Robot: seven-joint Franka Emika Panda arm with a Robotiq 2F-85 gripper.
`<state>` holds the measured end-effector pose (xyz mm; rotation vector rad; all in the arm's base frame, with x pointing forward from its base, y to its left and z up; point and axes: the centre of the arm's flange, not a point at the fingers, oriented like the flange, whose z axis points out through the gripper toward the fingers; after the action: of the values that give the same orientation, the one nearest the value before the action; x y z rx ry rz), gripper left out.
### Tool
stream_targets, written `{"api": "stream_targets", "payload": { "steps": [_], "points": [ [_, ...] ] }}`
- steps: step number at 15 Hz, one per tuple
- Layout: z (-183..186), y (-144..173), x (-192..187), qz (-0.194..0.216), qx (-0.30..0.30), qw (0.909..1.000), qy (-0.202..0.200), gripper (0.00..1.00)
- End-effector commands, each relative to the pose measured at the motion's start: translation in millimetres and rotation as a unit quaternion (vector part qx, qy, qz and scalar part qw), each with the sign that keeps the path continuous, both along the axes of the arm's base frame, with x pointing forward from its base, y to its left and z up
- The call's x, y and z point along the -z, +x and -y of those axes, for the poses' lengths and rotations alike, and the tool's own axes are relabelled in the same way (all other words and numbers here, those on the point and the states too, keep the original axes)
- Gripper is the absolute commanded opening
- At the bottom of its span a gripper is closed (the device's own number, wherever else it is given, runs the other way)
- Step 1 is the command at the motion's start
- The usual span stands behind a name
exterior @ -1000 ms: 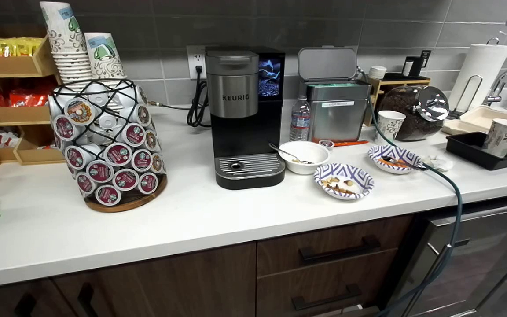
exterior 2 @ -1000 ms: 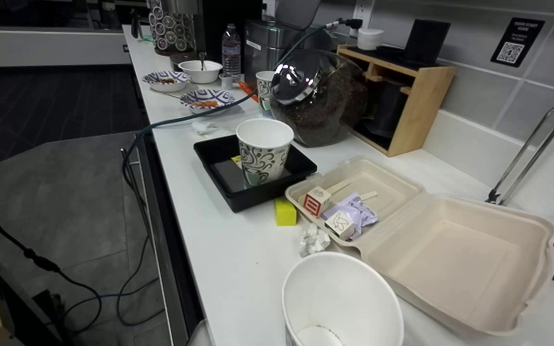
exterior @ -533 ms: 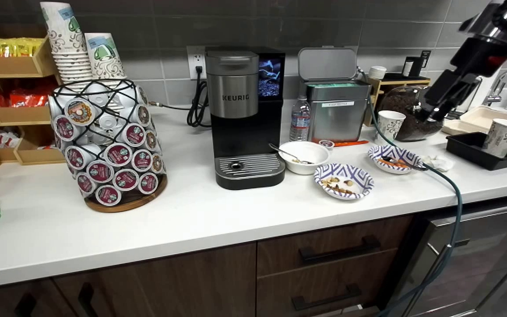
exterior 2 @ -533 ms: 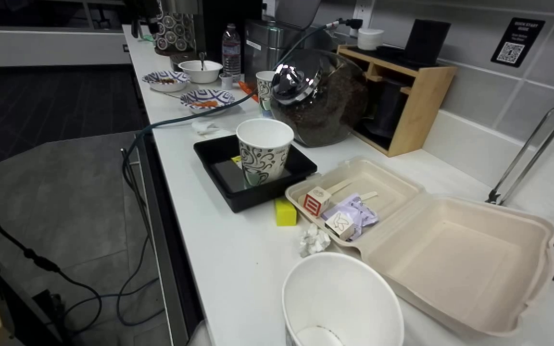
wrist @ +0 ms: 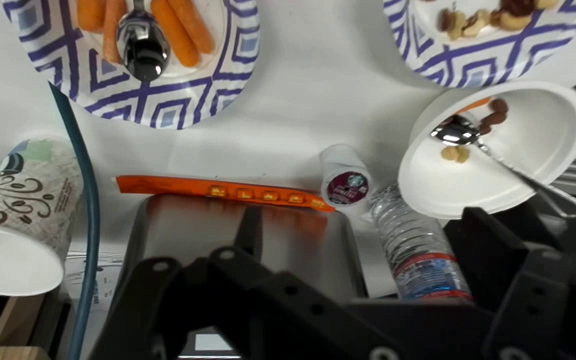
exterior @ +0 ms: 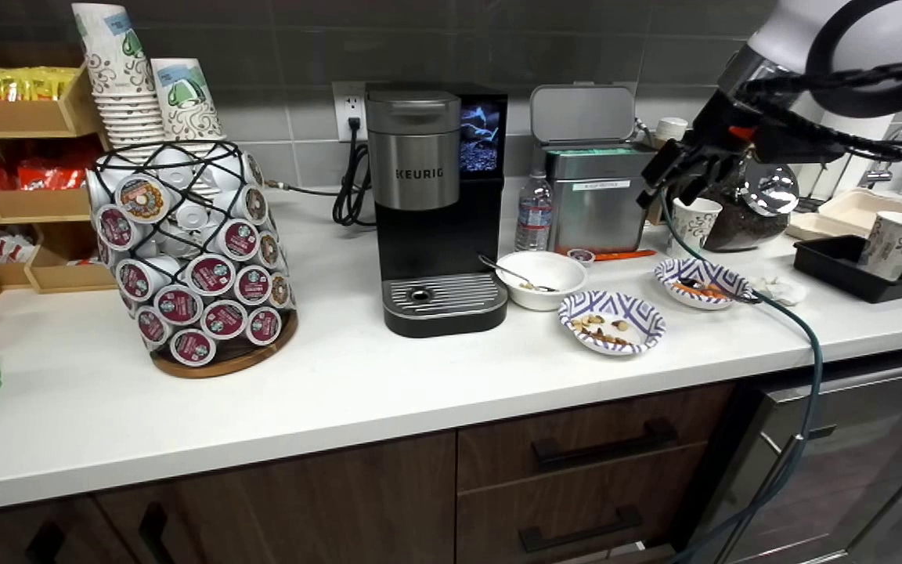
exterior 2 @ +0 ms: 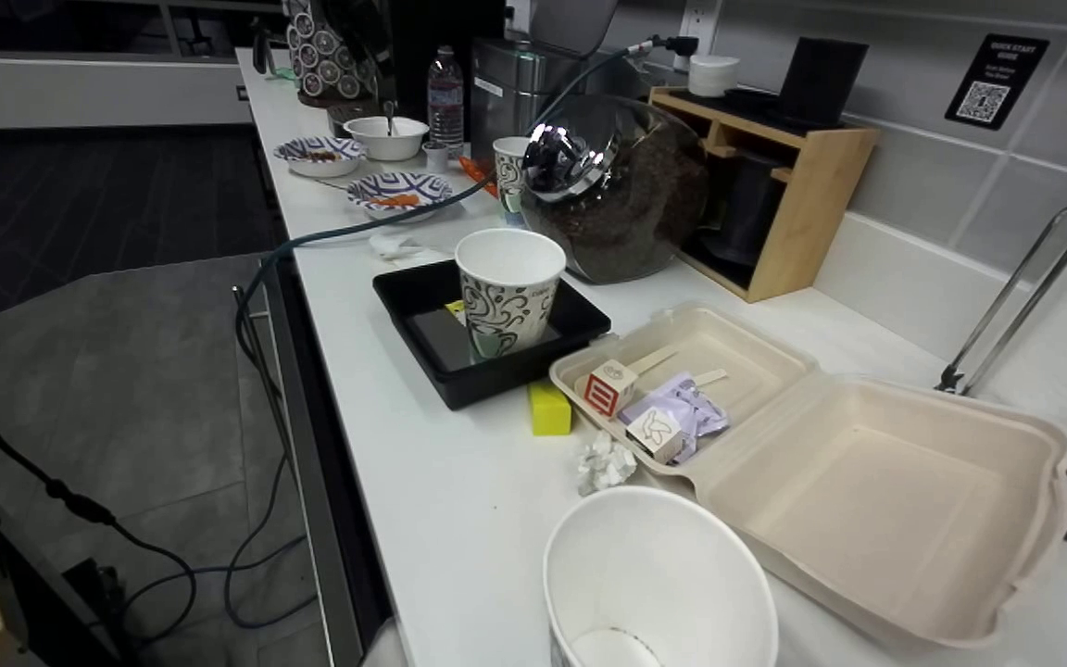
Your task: Put the coffee pod in the silver bin then close the bin.
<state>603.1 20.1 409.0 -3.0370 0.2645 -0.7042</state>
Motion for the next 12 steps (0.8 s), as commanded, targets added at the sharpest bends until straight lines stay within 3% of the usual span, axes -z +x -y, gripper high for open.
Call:
{"api": "stream_targets", "payload": {
  "steps": [1,5,6,12],
  "points": [
    [-15.5,62.2,20.5,-0.009,0.065,0.9974,-0.031,1.0],
    [-26.1,91.5,36.7,-0.026,0.082,0.9957,-0.033,1.0],
    [-13.5,65.4,32.5,-0.01,0.071,0.997,-0.031,1.0],
    [-14.9,74.5,38.8,-0.013,0.074,0.9967,-0.029,1.0]
  ]
}}
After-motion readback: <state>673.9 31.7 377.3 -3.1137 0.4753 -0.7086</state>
